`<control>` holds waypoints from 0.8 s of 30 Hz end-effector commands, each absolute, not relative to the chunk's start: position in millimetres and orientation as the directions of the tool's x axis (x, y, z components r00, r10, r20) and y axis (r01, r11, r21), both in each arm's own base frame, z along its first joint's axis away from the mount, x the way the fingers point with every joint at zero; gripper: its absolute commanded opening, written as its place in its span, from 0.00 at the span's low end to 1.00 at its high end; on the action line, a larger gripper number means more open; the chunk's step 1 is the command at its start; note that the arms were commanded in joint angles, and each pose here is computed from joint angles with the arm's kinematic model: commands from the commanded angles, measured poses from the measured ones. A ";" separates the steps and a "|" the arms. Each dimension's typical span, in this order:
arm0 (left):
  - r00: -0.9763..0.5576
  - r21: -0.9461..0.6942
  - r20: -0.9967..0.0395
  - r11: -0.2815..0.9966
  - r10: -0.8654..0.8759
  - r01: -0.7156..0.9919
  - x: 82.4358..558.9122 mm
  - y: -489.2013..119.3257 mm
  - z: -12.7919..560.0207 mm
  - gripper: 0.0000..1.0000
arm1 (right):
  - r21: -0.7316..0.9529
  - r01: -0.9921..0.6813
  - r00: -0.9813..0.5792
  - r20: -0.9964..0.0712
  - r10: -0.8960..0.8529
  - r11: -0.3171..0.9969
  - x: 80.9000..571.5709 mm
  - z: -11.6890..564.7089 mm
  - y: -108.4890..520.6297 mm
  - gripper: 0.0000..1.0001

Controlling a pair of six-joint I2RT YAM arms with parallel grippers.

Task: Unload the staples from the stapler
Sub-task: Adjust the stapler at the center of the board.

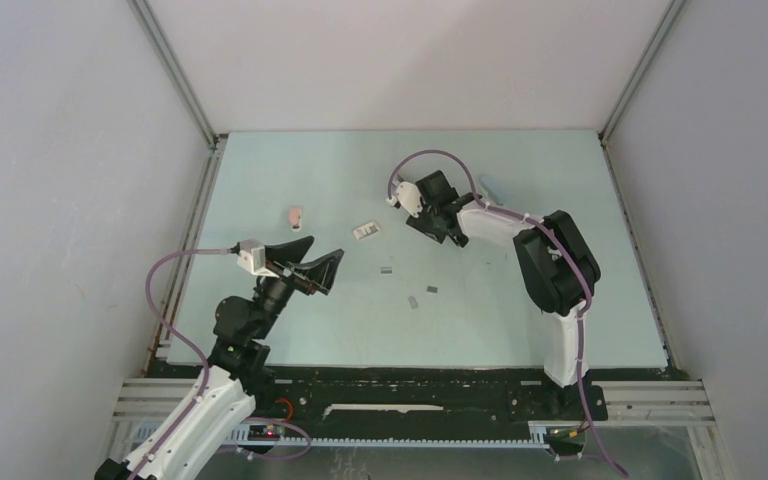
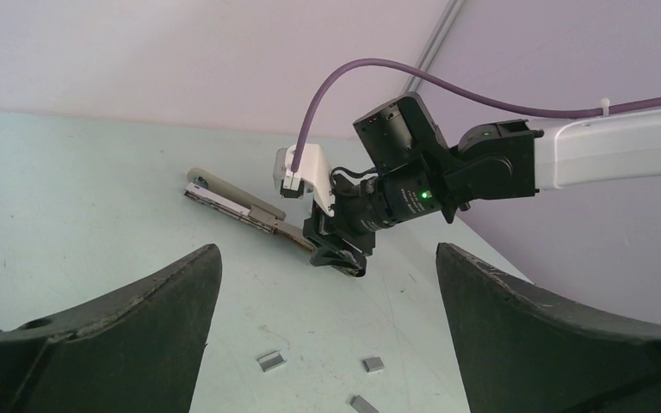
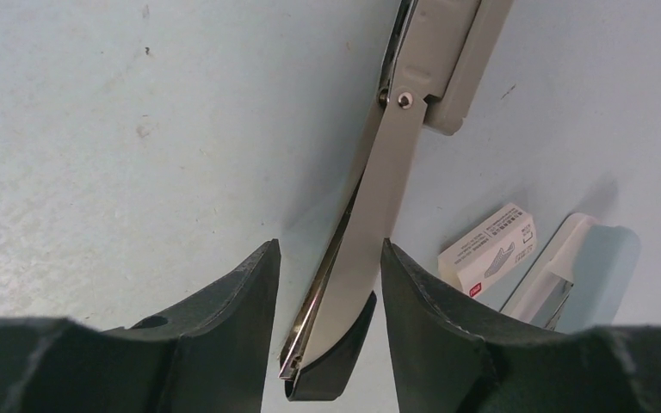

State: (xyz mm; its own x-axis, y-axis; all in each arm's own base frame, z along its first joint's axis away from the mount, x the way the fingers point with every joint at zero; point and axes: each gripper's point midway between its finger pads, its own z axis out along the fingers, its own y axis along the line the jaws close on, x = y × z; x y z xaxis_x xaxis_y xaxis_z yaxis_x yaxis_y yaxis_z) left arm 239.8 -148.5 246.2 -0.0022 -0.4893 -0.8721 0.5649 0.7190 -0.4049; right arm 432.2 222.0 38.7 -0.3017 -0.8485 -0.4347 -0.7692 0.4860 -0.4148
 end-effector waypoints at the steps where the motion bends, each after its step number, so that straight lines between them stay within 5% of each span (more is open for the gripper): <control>1: 0.010 -0.399 -0.875 0.733 -0.484 0.552 241.1 -144.9 239.6 1.00 | -0.454 -0.735 -0.281 -0.472 -0.835 0.504 451.7 59.5 224.4 0.55; 14: 0.008 -0.399 -0.876 0.733 -0.483 0.550 241.1 -144.7 238.6 1.00 | -0.402 -0.746 -0.327 -0.472 -0.819 0.530 461.0 46.0 214.4 0.46; 24: 0.010 -0.400 -0.875 0.732 -0.484 0.551 240.9 -144.7 239.8 1.00 | -0.245 -0.779 -0.403 -0.511 -0.759 0.578 455.8 40.3 210.4 0.10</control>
